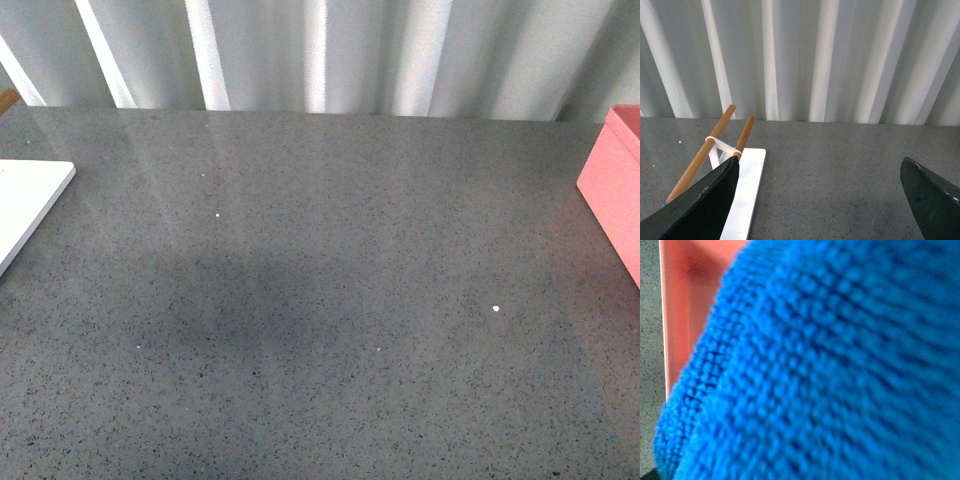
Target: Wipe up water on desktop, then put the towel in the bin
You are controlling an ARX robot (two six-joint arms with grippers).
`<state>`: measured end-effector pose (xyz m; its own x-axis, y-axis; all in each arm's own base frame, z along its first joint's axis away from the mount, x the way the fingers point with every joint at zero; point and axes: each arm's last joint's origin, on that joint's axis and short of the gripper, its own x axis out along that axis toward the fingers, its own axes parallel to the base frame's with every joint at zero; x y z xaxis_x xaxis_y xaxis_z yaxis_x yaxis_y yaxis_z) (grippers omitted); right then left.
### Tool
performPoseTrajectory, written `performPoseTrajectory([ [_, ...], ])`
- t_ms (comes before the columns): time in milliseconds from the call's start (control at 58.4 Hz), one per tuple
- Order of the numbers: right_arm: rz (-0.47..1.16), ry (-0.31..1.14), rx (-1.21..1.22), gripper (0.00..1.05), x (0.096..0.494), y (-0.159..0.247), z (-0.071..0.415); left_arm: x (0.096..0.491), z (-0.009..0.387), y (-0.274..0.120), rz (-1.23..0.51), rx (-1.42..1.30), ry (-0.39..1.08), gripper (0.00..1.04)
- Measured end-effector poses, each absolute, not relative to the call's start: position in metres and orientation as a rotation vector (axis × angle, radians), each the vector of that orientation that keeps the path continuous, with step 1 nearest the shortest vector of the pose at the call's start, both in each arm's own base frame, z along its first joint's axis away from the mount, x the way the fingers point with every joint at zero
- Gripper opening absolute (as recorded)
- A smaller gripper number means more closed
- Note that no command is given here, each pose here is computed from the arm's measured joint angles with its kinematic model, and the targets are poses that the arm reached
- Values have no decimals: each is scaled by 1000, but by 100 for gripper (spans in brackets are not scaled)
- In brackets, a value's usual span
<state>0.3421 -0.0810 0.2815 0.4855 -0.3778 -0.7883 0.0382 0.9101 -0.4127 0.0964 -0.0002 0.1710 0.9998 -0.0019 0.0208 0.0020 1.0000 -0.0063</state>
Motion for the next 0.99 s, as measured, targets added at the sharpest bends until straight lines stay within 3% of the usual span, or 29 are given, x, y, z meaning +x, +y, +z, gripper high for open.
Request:
performPoseTrajectory([
  [103,-261,1038,-363,100,342,-81,282,96,171,0,-2,-6,-21,98],
  [993,-261,1038,-364,98,342,-81,282,96,171,0,-2,-6,-21,98],
])
